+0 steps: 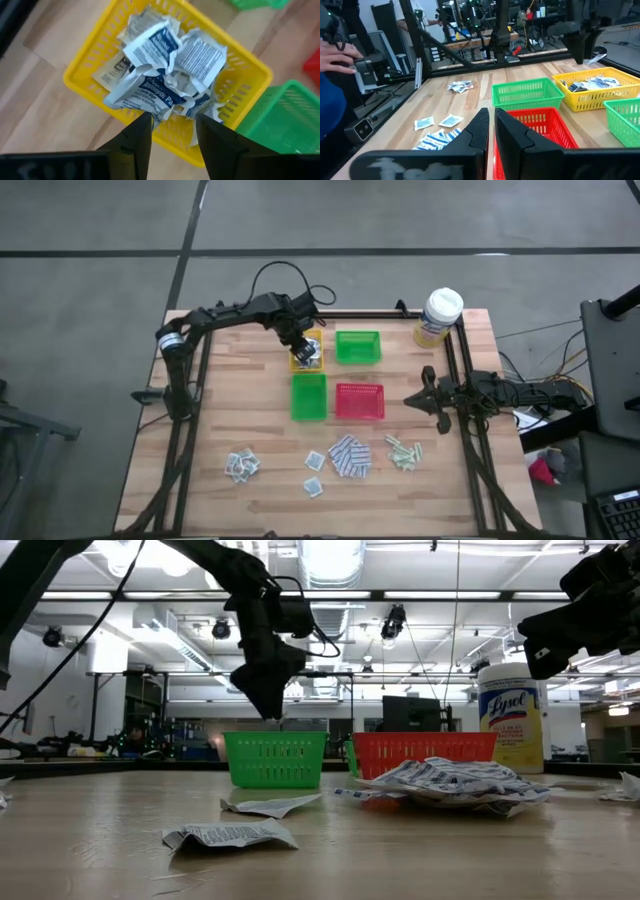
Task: Pick & Place First Aid Supplies
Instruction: Put the blue alcohol pad into the yellow bin
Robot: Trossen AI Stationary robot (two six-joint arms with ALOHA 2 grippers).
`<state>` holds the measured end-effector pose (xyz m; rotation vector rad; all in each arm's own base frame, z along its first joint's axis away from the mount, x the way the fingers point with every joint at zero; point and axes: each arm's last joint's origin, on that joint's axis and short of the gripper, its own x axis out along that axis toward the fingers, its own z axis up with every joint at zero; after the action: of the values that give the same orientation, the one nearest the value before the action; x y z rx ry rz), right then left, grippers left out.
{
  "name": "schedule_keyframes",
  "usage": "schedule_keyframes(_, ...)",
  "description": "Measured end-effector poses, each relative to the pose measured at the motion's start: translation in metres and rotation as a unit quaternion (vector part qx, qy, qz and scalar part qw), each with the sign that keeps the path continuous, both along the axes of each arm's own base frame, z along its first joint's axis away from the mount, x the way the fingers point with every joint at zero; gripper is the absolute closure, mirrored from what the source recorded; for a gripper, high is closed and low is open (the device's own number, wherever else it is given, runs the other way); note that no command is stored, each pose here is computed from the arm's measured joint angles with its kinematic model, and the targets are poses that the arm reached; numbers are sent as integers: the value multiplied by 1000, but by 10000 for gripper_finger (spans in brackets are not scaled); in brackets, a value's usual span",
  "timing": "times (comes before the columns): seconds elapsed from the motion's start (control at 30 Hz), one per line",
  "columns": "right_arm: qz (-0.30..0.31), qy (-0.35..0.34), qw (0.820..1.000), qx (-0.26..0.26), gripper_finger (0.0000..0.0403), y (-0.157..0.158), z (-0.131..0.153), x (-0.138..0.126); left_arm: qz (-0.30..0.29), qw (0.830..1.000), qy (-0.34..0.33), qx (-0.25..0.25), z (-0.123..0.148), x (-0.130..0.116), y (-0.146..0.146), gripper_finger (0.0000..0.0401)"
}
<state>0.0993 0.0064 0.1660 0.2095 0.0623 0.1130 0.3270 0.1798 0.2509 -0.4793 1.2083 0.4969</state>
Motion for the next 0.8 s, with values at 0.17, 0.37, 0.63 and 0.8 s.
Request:
schedule_keyframes(0.17, 0, 0, 1000, 0, 374, 0, 0, 0, -13, 1000, -3, 4, -7, 2, -2, 254)
schedule_keyframes(0.37, 0, 0, 1000, 0, 374, 0, 0, 0, -28, 999, -13, 17, -6, 4, 0, 232)
schedule_keyframes(0.63, 0, 0, 1000, 0, 374, 0, 0, 0, -41, 999, -9, 20, -16, 7, 1, 160)
schedule_keyframes(0.8, 0, 0, 1000, 0, 374, 0, 0, 0, -43, 999, -5, 9, -27, 4, -1, 126)
